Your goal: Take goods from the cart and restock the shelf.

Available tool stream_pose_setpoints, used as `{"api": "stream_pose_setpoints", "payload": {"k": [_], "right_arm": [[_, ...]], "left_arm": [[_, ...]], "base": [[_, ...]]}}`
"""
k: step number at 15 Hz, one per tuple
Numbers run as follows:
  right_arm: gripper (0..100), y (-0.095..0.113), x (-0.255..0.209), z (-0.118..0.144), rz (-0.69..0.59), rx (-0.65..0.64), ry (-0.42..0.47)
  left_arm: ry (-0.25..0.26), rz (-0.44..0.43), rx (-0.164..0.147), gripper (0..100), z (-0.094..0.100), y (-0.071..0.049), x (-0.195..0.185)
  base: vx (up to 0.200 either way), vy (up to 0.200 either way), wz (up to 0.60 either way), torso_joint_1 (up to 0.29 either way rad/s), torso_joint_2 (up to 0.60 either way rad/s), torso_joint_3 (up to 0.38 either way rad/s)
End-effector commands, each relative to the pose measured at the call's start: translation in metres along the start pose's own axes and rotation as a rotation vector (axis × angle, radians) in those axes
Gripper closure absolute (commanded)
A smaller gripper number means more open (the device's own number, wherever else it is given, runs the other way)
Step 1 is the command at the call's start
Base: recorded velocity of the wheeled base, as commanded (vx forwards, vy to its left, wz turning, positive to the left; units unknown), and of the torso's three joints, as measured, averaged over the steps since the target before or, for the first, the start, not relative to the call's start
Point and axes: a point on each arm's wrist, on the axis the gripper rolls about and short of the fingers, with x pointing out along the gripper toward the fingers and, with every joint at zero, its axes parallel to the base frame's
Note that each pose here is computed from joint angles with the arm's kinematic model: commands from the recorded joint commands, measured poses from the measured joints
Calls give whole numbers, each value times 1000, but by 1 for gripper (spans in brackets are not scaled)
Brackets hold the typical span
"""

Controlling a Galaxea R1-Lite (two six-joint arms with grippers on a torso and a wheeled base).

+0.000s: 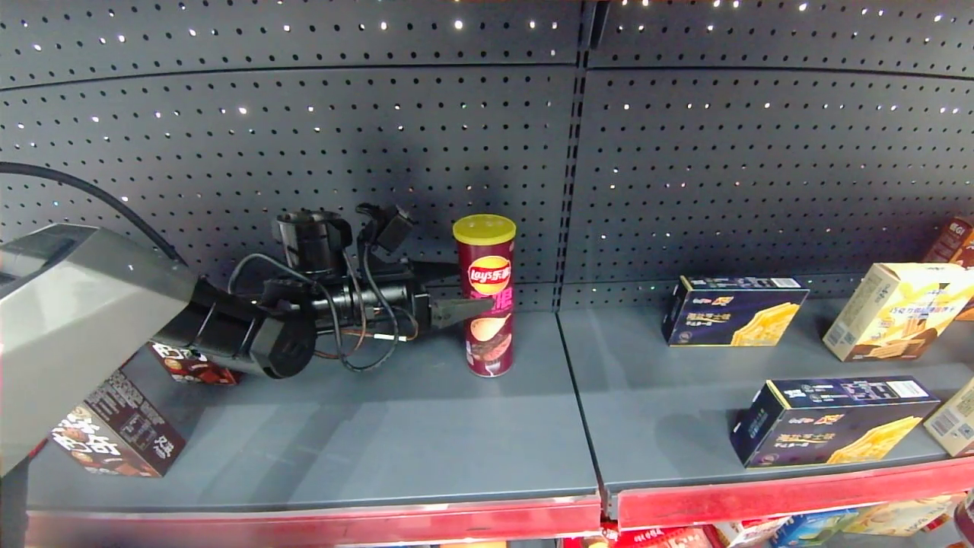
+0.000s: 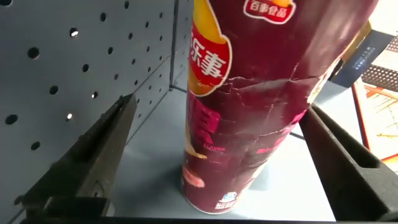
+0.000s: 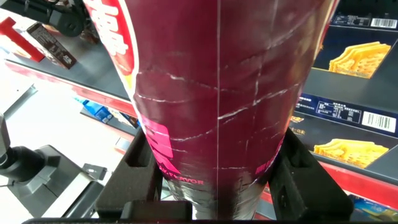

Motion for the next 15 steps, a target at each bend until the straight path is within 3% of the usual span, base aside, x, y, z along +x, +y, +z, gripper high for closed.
{"api": "stream_pose_setpoints", "payload": {"k": [1,10,15], "right_arm": [[100,0,0,0,0,0,1],[100,0,-2,-1,1,0,-5],[100,0,-2,0,2,0,-6]], "left_arm": [[0,-3,1,0,0,-1,1],[36,-47,-32,0,-10,-25,11],[35,-22,-27,0,-9,-25,16]], "base": [[0,0,0,0,0,0],[0,0,0,0,0,0],[0,0,0,0,0,0]]}}
